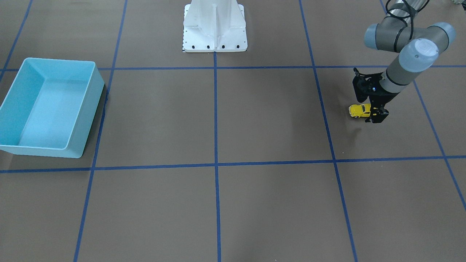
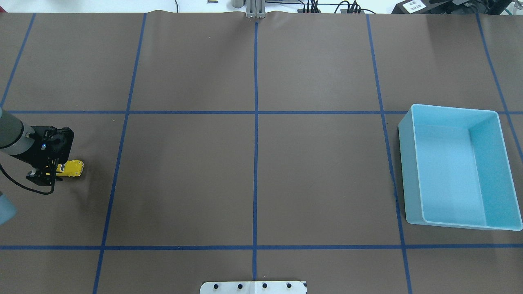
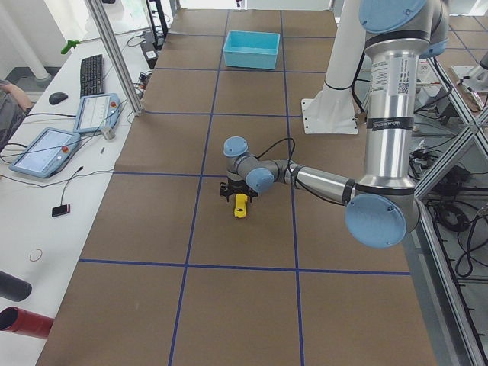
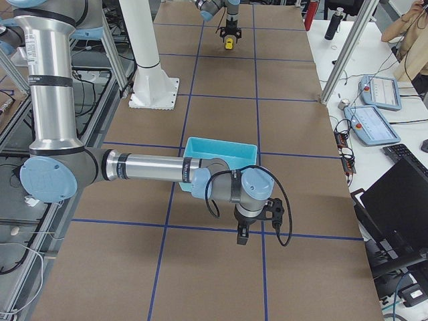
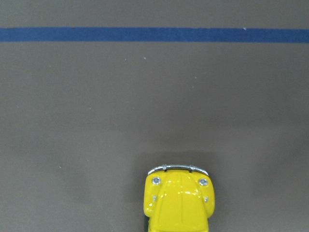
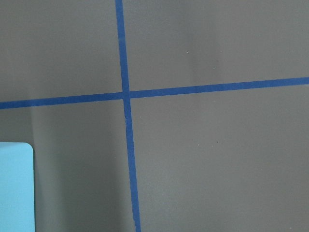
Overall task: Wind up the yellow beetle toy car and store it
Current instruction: 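Press the car down with the left gripper and drag it away from the bin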
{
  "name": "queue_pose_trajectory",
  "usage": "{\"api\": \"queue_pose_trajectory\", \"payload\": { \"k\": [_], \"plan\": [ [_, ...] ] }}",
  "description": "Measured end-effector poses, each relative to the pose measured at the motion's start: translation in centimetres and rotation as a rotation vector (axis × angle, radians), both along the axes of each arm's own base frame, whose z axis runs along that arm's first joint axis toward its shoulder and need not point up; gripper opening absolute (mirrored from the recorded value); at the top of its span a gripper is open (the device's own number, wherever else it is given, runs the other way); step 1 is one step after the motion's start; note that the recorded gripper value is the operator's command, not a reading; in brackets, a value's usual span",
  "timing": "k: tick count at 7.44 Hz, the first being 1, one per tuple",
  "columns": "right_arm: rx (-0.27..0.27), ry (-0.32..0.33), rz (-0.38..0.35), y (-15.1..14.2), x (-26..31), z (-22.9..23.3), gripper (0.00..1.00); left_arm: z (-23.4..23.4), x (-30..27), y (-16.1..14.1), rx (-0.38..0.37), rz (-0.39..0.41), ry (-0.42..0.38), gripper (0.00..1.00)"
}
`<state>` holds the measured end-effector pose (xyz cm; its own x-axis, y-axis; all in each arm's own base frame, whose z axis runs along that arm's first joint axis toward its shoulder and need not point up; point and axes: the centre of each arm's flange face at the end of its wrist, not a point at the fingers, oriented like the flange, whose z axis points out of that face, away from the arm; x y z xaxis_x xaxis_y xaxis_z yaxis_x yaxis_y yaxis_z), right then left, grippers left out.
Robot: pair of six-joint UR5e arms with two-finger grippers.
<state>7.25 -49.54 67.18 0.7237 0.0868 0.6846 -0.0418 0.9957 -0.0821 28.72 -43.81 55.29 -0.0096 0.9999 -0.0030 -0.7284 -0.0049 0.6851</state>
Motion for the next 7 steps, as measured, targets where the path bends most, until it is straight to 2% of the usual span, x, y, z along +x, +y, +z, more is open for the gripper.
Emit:
{"api": "queue_pose_trajectory", "payload": {
  "k": [2, 3, 4, 5, 6, 7],
  "plan": [
    [-0.009, 0.000, 0.000, 0.05, -0.01, 0.47, 1.00, 0.09, 0.23, -0.17, 0.000, 0.002, -0.001, 1.00],
    [-0.013, -0.001, 0.000, 0.20, -0.02, 0.65, 1.00, 0.09, 0.37, -0.28, 0.001, 0.004, -0.001, 0.96],
    [-0.015, -0.002, 0.000, 0.34, -0.03, 0.78, 1.00, 0.13, 0.47, -0.37, 0.001, 0.006, -0.001, 0.84],
    [-0.015, -0.002, 0.000, 0.37, -0.03, 0.87, 1.00, 0.24, 0.54, -0.41, 0.001, 0.007, -0.001, 0.66],
    [-0.019, -0.001, -0.001, 0.53, -0.03, 1.12, 1.00, 0.26, 0.59, -0.43, 0.006, 0.009, 0.003, 0.42],
    [-0.022, -0.001, -0.001, 0.61, -0.03, 1.28, 1.00, 0.24, 0.60, -0.40, 0.015, 0.010, 0.011, 0.14]
  ]
}}
